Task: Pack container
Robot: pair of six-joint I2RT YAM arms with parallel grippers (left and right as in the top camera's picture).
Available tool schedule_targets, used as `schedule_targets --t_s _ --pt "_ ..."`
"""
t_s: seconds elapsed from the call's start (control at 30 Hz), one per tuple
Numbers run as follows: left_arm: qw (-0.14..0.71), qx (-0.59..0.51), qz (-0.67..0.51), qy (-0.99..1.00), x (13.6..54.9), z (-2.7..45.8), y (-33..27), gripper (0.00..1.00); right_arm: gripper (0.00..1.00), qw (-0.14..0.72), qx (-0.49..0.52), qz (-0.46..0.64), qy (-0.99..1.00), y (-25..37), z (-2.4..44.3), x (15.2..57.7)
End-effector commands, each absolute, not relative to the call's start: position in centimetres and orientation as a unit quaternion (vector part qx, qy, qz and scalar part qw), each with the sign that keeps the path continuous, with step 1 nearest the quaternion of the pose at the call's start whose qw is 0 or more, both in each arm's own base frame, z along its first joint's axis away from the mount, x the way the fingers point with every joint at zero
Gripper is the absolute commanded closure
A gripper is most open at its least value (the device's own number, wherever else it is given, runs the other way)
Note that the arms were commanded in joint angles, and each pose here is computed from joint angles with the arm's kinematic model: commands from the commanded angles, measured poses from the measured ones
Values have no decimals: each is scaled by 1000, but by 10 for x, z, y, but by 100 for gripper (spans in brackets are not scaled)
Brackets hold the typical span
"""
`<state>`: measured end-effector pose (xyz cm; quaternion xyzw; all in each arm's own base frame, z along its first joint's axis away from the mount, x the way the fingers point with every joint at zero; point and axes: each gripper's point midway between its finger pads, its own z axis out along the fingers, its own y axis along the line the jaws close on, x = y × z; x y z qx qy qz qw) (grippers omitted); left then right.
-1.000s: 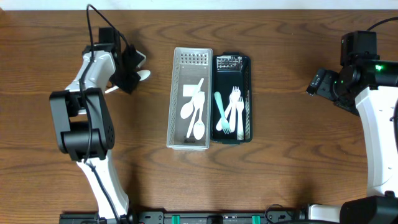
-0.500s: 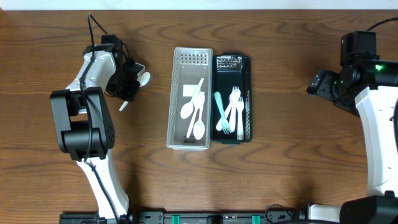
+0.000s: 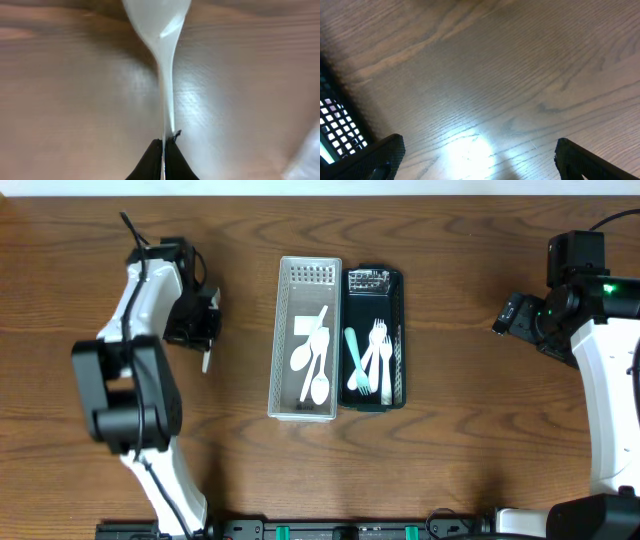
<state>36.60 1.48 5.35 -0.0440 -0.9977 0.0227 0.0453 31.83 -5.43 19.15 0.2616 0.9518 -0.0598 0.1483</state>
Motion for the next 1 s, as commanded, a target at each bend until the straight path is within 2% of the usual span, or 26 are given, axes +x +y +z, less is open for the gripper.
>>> schedule_targets --t_s 0.0,0.27,0.4,0.57,0.6,0.63,0.77,0.97 --pt "-45 -39 19 -998 370 122 0 94 1 146 258 -63 953 -57 190 318" --pt "-175 -69 108 -976 350 218 -83 94 1 146 258 -63 953 -57 190 318" --pt "-180 -93 100 -974 340 223 -109 94 1 145 258 -59 953 -55 189 318" --pt "-164 -23 29 -986 345 205 -81 94 1 142 257 -52 955 -53 189 317" --pt "-160 -12 22 -987 345 202 -74 91 1 142 257 -52 955 -53 189 317" --pt "-156 -3 19 -988 345 199 -68 84 1 142 257 -51 955 -52 189 317" --pt "-132 27 8 -991 339 187 -41 40 1 141 256 -51 955 -52 189 317" --pt "-33 -54 -10 -998 296 159 -23 40 1 144 257 -50 954 -52 189 319"
